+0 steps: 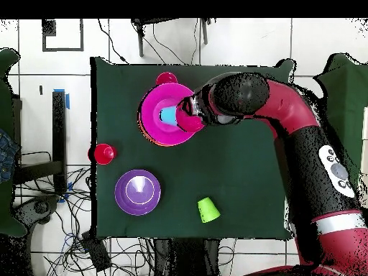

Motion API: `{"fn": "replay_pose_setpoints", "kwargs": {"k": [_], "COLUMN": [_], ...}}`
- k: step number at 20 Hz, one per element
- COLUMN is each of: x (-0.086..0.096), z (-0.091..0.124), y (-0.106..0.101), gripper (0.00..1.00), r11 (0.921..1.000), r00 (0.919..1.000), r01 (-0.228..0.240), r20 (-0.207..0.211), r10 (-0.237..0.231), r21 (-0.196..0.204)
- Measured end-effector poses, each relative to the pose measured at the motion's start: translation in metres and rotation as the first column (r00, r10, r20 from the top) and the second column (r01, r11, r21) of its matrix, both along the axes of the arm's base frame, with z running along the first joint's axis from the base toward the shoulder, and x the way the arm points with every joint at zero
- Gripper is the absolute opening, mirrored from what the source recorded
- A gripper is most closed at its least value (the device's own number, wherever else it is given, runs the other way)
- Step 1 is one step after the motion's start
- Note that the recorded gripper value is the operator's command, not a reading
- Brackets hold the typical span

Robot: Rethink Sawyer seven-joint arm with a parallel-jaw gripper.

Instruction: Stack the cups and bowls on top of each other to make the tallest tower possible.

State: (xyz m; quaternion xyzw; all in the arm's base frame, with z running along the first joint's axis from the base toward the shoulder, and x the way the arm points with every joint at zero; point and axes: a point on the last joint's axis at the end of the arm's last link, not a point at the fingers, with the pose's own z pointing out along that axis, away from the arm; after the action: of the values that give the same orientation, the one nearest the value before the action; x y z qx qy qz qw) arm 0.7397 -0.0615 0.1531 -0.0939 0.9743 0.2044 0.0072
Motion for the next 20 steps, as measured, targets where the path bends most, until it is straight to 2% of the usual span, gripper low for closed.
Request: {"fn": "replay_pose_setpoints", "kwargs": {"k": [4,7,8,20], "x": [-0.001,-0.001,0.0,-0.004], "z": [0.001,0.002,0.004,0.0], "y": [-0.007,-0.01,-0.012,-0.021], "gripper": [1.0,1.0,0.0,0.0], "r11": [0.9997,0.9993,0.9987,0.998], "r00": [0.9998,0.9998,0.9998,0.9998], "r01": [-0.014,-0.016,-0.019,-0.008], "r20": [-0.017,-0.012,-0.007,-0.017], "r10": [0.013,0.016,0.019,0.007], "r21": [-0.02,-0.035,-0.047,-0.063]}}
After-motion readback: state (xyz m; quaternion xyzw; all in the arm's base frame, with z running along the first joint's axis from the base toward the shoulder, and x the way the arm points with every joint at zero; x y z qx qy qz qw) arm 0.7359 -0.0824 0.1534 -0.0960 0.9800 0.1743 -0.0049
